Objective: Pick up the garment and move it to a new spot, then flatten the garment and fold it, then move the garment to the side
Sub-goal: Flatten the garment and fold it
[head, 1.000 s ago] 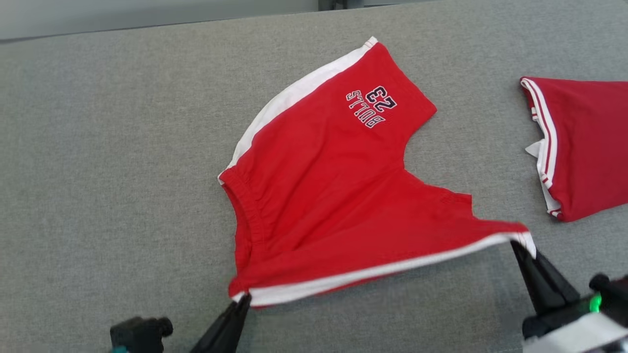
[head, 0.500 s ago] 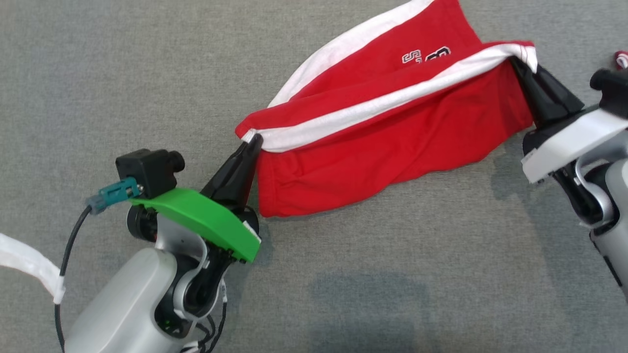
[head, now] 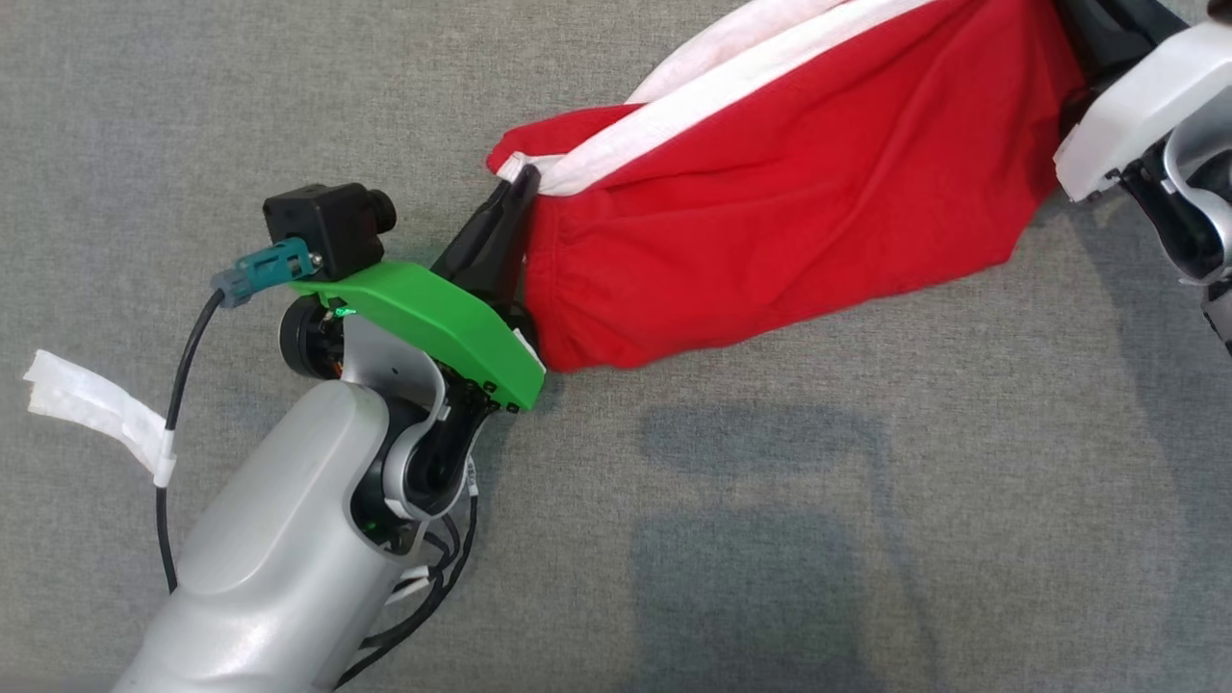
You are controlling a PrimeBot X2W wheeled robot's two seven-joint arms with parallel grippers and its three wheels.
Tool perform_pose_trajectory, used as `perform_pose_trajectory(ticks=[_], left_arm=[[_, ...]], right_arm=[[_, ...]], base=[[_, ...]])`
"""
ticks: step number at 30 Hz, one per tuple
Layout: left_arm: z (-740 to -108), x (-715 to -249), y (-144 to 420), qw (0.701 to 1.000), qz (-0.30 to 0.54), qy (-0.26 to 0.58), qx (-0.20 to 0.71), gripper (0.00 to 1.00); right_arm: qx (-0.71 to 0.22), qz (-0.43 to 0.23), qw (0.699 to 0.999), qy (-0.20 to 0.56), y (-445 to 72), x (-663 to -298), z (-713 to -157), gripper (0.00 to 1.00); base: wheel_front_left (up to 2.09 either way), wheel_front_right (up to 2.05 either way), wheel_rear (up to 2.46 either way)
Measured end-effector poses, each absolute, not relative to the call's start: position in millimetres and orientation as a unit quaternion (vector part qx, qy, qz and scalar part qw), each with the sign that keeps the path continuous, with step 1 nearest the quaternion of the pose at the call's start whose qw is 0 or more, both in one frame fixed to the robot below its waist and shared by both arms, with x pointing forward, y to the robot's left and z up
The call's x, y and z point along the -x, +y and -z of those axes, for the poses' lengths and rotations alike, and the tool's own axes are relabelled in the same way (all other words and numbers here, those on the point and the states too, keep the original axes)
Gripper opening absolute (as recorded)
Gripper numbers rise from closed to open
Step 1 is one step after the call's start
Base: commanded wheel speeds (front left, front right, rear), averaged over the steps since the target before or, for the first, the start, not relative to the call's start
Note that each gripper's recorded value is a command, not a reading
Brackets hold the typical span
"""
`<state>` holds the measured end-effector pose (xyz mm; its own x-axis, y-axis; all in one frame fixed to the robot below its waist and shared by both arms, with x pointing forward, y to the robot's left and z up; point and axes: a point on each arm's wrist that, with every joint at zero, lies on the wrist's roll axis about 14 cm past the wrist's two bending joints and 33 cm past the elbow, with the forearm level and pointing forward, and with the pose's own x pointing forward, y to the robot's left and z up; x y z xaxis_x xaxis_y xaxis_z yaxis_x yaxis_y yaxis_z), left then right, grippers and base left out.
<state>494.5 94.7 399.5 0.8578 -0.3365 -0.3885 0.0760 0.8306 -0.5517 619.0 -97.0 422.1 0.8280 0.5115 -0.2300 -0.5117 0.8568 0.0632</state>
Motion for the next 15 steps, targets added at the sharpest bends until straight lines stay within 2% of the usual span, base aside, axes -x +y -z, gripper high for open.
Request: perform_pose_trajectory(ticks=[7, 8, 9, 10, 11, 12, 13, 15], left_arm=[[-398.7, -493.1, 97.5, 0.924, 0.11, 0.24, 0.276, 0.0], [-398.7, -493.1, 97.8, 0.924, 0.109, 0.24, 0.276, 0.18], [-398.8, -493.4, 97.9, 0.925, 0.108, 0.238, 0.276, 0.39], [-398.6, -493.2, 96.5, 0.924, 0.109, 0.239, 0.278, 0.56], [-398.6, -492.8, 94.9, 0.922, 0.111, 0.24, 0.281, 1.0], [-398.6, -492.1, 93.0, 0.921, 0.113, 0.241, 0.285, 1.0], [-398.4, -491.5, 92.6, 0.921, 0.113, 0.242, 0.285, 1.0], [-395.8, -489.3, 96.0, 0.921, 0.107, 0.245, 0.283, 1.0]], right_arm=[[0.005, -0.278, 0.951, 0.132, -88.4, -627.6, -418.3, 0.0], [0.008, -0.278, 0.95, 0.139, -89.0, -626.9, -414.8, 0.0], [0.01, -0.278, 0.949, 0.146, -89.4, -626.0, -411.6, 0.15], [0.015, -0.281, 0.947, 0.157, -88.3, -623.7, -407.3, 0.47], [0.018, -0.285, 0.944, 0.163, -86.5, -621.4, -404.6, 0.53], [0.018, -0.288, 0.943, 0.165, -85.6, -619.8, -404.1, 0.74], [0.018, -0.289, 0.943, 0.163, -85.3, -619.5, -405.7, 1.0], [0.025, -0.287, 0.945, 0.155, -89.5, -620.7, -411.1, 1.0]], base=[[0.0, 0.0, 0.0], [0.0, 0.0, 0.0], [0.0, 0.0, 0.0], [0.0, 0.0, 0.0], [0.0, 0.0, 0.0], [0.0, 0.0, 0.0], [0.0, 0.0, 0.0], [0.0, 0.0, 0.0]])
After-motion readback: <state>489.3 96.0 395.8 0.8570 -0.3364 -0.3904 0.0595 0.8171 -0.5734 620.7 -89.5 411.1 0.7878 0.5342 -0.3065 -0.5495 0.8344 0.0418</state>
